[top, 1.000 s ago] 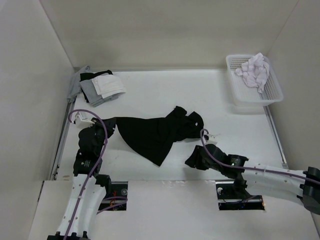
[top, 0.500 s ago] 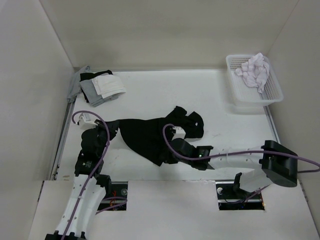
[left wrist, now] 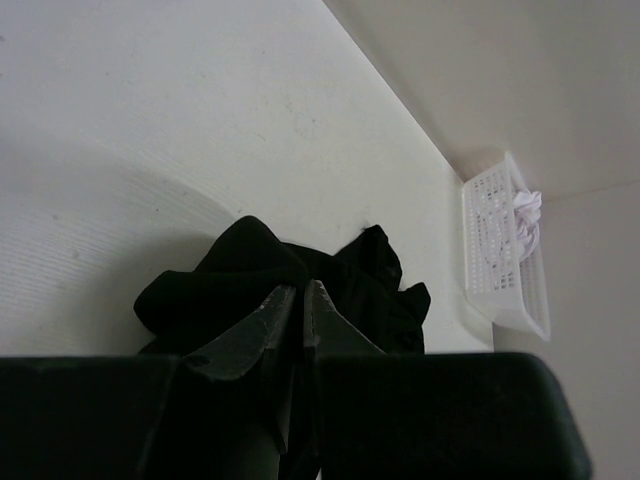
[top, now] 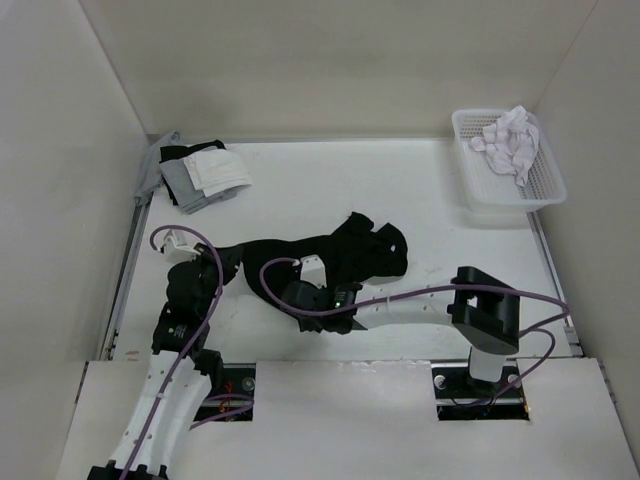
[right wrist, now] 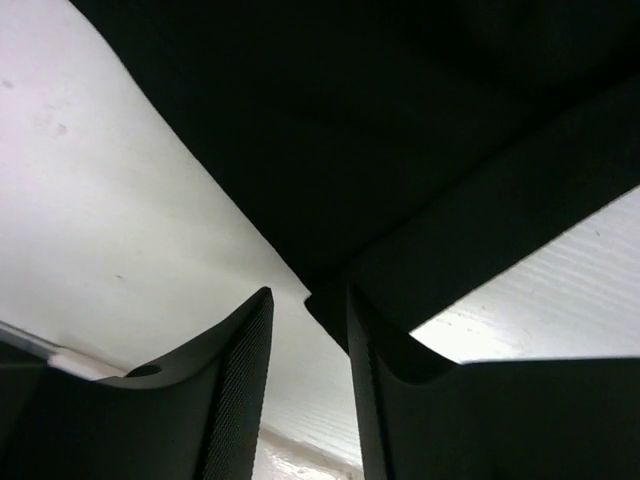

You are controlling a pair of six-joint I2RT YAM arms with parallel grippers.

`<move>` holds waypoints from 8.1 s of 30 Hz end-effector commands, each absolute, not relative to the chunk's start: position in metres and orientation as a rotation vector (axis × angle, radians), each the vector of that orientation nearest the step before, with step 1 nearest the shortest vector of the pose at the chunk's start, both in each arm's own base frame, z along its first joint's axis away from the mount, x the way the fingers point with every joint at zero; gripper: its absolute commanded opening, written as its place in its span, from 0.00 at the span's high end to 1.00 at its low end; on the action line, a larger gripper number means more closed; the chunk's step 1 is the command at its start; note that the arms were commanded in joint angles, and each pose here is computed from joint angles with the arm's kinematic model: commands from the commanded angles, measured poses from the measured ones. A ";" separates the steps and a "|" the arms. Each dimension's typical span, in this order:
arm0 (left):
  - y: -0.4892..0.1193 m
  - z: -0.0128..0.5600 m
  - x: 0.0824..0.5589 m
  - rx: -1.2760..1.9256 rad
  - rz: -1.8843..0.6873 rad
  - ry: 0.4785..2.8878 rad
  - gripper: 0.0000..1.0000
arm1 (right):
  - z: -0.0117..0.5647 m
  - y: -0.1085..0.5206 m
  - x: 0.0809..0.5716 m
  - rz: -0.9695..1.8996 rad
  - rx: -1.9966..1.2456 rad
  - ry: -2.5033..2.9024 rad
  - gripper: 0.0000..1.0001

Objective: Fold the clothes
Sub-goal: Flatten the tank top out, then fold the tank top

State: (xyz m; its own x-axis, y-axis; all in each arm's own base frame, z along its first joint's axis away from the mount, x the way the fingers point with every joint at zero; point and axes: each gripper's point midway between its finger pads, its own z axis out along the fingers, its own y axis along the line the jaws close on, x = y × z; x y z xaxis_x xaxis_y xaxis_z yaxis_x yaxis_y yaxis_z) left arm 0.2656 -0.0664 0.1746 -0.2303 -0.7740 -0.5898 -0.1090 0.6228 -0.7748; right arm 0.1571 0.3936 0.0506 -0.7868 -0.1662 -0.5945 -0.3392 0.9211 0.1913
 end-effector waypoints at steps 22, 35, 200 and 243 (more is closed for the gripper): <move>-0.080 0.178 0.266 -0.672 -0.802 1.678 0.96 | 0.049 0.394 0.160 0.229 -0.364 2.502 0.62; -0.081 0.177 0.267 -0.672 -0.801 1.678 0.96 | 0.033 0.396 0.159 0.230 -0.379 2.541 0.68; -0.032 0.292 0.292 -0.676 -0.630 1.406 0.98 | 0.293 0.165 0.277 0.698 0.182 1.811 1.00; -0.026 0.209 0.535 -0.882 -0.440 1.582 0.66 | 0.178 0.205 0.550 0.706 0.291 2.094 0.56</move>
State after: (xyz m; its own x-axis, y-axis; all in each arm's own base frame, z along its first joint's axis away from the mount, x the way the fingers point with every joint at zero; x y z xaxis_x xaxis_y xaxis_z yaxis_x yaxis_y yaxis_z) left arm 0.5328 -0.0328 0.1740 -0.0619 -0.7477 -0.6611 -0.3540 0.6358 -0.6859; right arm 0.5496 0.1922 0.1708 -0.5537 0.4805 -0.6801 -0.0064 0.8143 0.5805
